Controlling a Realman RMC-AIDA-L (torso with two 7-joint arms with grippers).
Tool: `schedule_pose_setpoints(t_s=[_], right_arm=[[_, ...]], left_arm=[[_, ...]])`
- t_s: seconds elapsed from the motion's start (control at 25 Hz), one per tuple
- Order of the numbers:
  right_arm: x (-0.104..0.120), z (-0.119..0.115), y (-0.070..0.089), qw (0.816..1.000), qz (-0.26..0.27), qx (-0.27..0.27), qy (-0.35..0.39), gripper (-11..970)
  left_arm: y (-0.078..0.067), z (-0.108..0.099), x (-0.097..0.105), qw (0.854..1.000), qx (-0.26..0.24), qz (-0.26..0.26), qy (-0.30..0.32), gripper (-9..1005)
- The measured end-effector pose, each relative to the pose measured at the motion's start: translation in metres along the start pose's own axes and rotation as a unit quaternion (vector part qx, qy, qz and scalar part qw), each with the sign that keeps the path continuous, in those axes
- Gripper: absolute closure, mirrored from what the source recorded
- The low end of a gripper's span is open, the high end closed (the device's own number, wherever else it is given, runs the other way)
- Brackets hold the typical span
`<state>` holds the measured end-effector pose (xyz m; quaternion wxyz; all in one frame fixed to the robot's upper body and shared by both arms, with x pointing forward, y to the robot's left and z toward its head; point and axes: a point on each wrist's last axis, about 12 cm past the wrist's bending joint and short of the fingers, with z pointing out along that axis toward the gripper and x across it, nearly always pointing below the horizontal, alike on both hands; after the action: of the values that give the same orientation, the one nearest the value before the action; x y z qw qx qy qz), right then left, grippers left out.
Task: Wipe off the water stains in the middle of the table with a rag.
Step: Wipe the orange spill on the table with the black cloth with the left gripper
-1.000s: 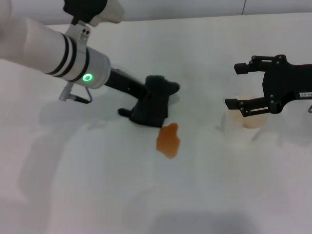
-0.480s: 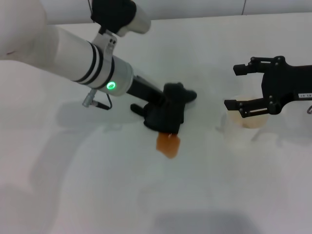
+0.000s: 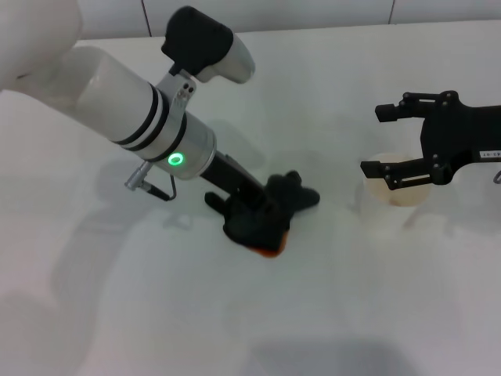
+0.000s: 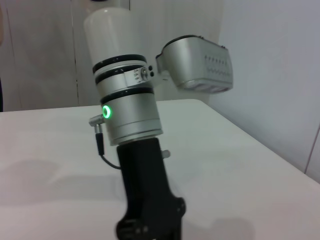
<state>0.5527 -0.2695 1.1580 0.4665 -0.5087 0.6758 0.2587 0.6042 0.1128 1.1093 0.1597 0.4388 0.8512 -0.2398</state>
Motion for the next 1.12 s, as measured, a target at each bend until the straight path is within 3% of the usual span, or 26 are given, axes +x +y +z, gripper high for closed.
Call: schedule_pose_setpoints(t_s=[0.76,0.96,1.12], right_arm=[[0.000,-0.001,0.001,1.000,-0.001,-0.001,0.000,100],[-0.001,-0.001,0.001,1.000,-0.002,-0.001,0.000,100],[-0.001,-0.001,0.001,1.000,-0.001,-0.002,0.000,100]], left_arm=[[-0.033,-0.001,0.007,0.984,0.077,0.105,0.118,867],[-0.031,-0.001,0.010,0.983,0.066,0.101,0.135,865],[-0.020,-0.006,0.009,0.989,0.038,0.069,0.121,863]])
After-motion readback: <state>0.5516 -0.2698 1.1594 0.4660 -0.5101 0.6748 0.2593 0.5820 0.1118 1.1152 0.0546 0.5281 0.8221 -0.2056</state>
